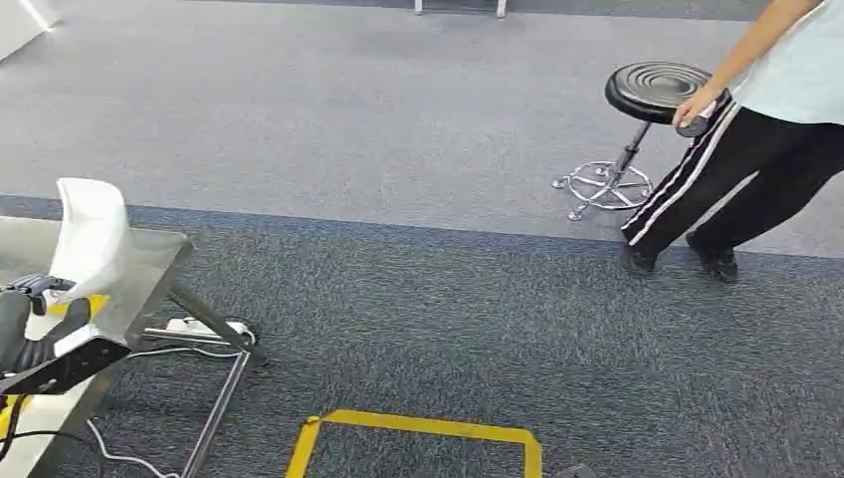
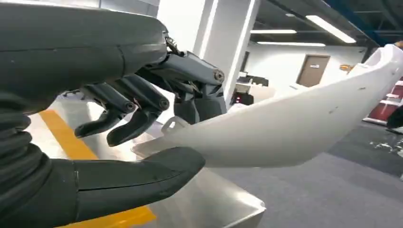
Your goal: Take the parts from the cabinet and place them on the table.
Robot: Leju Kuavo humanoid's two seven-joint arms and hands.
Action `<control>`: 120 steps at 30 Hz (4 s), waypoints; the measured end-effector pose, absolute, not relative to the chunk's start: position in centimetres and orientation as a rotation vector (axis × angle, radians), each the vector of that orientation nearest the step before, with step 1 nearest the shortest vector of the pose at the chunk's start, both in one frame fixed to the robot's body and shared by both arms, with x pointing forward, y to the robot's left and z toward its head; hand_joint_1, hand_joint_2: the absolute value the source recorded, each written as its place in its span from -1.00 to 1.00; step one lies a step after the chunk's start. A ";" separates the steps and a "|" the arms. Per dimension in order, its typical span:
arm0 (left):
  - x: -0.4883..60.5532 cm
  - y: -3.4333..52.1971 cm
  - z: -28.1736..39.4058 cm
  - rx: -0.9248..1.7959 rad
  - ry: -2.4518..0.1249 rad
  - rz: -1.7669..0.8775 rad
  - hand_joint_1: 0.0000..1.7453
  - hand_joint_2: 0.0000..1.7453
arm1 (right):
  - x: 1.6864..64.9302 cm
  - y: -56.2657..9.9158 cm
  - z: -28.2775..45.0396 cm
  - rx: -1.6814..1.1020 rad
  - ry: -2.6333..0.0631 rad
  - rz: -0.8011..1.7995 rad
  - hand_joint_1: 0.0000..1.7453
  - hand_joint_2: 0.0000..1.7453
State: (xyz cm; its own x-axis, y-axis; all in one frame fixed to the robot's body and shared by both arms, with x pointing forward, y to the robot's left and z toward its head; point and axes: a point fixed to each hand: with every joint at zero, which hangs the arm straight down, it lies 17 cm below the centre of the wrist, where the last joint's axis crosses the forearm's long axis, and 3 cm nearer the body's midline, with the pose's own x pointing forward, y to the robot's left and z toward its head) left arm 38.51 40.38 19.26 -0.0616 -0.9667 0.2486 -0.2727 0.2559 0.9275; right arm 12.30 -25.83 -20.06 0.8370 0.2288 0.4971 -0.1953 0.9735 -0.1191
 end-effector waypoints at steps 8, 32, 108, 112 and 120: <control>38.3 40.3 18.9 1.195 -1.534 -0.890 1.00 1.00 | 12.1 -25.8 -20.1 -0.065 -0.527 0.226 -1.00 -1.00; 38.4 40.6 19.4 1.199 -1.534 -0.881 1.00 1.00 | 13.2 -25.6 -19.9 -0.062 -0.545 0.238 -1.00 -1.00; 37.5 41.1 18.6 1.222 -1.490 -0.958 1.00 1.00 | 13.3 -25.1 -20.8 -0.071 -0.539 0.333 -1.00 -1.00; 37.5 40.5 18.0 1.209 -1.485 -0.982 1.00 1.00 | 13.0 -25.1 -20.9 -0.068 -0.534 0.334 -1.00 -1.00; 37.5 39.8 17.6 1.202 -1.482 -1.013 1.00 1.00 | 13.5 -24.9 -20.8 -0.059 -0.543 0.334 -1.00 -1.00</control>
State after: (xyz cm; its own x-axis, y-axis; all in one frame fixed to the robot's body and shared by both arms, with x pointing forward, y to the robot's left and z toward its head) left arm 37.50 39.85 17.64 -0.0746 -0.9836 0.1642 -0.2041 0.1762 0.9629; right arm 13.53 -24.93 -20.78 0.8034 0.3276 0.4971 -0.2965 0.9442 -0.1431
